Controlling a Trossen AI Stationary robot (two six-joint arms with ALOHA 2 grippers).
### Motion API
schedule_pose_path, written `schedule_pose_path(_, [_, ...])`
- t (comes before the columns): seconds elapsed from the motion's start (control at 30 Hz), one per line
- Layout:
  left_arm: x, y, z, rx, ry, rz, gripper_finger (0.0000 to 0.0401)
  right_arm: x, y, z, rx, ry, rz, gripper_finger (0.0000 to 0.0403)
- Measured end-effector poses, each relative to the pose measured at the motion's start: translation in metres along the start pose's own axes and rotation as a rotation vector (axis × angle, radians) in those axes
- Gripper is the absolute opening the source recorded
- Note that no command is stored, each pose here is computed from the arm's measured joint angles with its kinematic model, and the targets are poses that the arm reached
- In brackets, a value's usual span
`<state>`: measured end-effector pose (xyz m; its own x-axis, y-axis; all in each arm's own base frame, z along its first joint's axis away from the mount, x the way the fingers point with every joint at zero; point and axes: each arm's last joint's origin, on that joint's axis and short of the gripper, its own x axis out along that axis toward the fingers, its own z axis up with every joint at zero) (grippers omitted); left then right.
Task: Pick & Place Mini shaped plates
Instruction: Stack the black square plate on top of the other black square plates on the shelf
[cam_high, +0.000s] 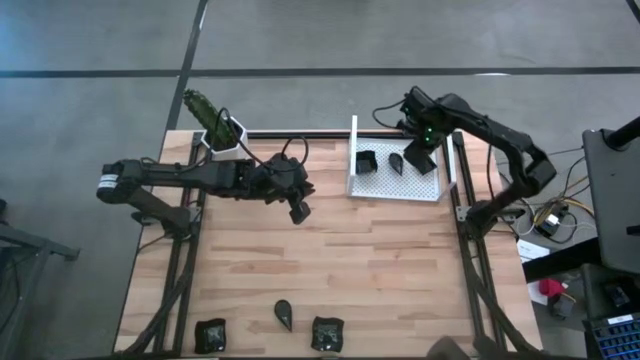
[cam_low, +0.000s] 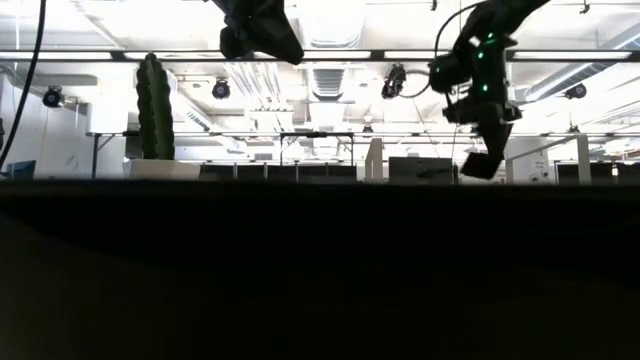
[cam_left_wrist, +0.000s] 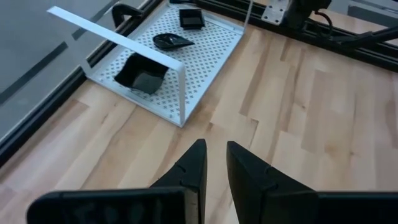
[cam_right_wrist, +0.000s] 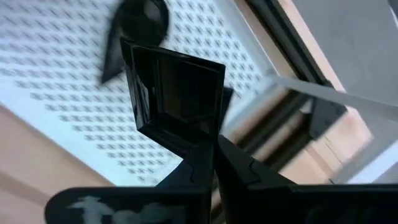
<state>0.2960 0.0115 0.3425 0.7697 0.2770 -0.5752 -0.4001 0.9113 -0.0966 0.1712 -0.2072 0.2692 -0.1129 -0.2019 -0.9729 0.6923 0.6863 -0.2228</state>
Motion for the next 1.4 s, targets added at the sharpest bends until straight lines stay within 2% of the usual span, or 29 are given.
schedule_pose_path(0.27, [0.000, 0.002, 0.001, -0.003, -0.006, 0.023, 0.0055, 0.028, 0.003, 0.015, -0.008, 0.139, -0.049, 0.0008])
schedule_pose_path(0.47, [0.001, 0.003, 0.001, -0.006, -0.007, 0.028, 0.0055, 0.047, 0.005, 0.021, -0.001, 0.233, -0.132, 0.0008])
schedule_pose_path(0.93, [0.001, 0.004, 0.001, -0.004, -0.007, 0.030, 0.0055, 0.055, 0.006, 0.020, 0.096, 0.308, -0.180, 0.0008])
schedule_pose_path(1.4, [0.001, 0.004, 0.001, -0.003, -0.007, 0.030, 0.0055, 0.066, 0.007, 0.023, 0.087, 0.345, -0.207, 0.0008])
